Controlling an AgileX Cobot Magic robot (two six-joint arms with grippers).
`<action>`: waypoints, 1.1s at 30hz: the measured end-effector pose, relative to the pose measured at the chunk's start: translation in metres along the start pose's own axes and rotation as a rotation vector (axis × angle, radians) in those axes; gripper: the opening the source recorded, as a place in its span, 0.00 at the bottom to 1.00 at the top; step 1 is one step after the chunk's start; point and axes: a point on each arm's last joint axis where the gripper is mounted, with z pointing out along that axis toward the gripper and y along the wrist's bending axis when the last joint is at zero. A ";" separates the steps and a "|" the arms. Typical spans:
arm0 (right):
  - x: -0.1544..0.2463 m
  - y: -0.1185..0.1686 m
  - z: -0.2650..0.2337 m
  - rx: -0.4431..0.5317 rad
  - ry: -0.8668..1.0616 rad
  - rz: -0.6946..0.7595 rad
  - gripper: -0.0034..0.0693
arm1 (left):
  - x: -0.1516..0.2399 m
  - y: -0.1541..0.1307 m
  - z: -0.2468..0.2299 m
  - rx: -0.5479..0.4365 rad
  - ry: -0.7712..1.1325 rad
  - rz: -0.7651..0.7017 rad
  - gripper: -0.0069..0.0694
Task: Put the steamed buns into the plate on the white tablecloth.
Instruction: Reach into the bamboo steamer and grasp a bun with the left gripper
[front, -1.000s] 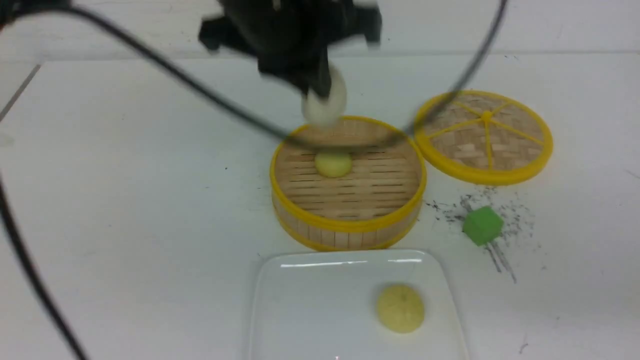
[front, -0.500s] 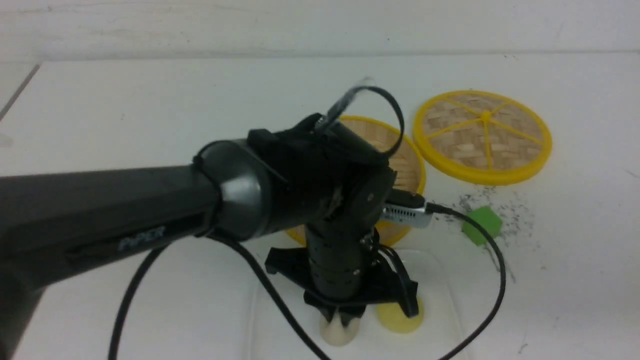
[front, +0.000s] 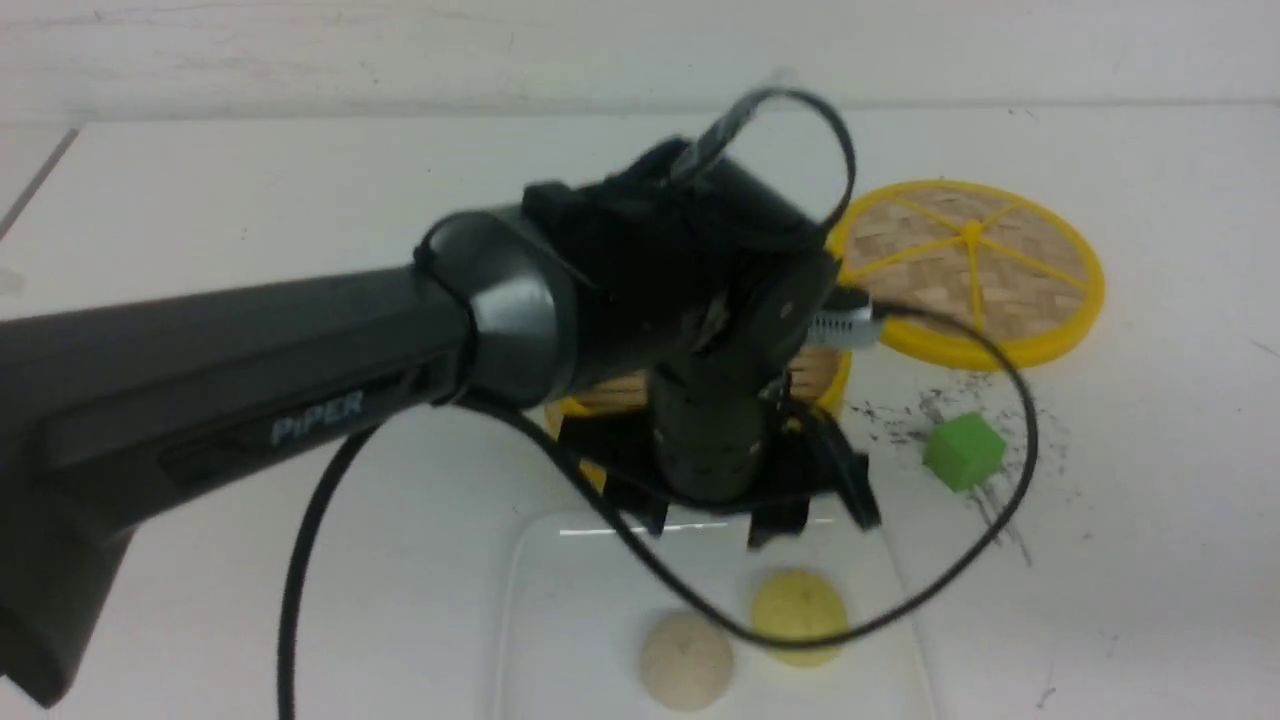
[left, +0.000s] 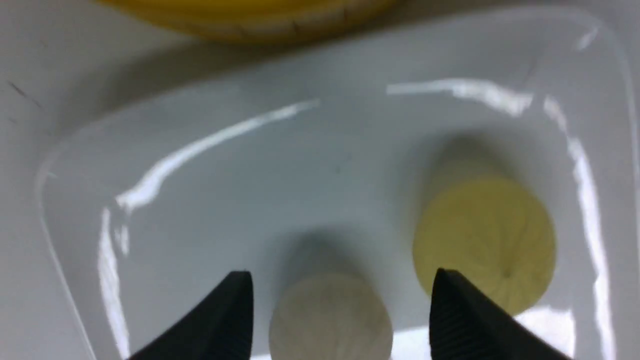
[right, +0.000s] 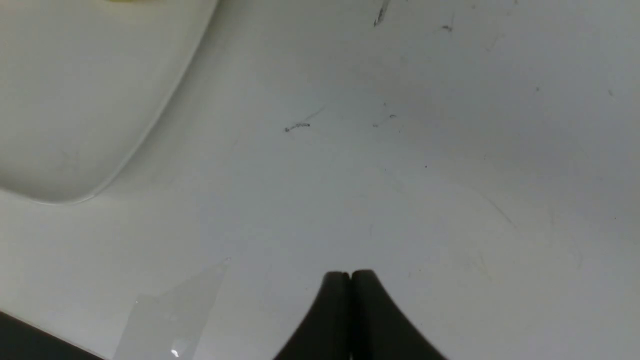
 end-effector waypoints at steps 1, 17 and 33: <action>0.000 0.000 0.000 0.000 0.000 0.000 0.06 | -0.009 0.001 -0.009 -0.010 -0.050 -0.015 0.72; -0.001 0.001 0.000 -0.011 -0.012 0.004 0.08 | -0.140 0.062 0.038 0.042 -0.215 -0.219 0.72; -0.003 0.001 0.000 -0.015 -0.029 0.004 0.08 | -0.137 0.055 0.087 -0.006 -0.162 -0.142 0.18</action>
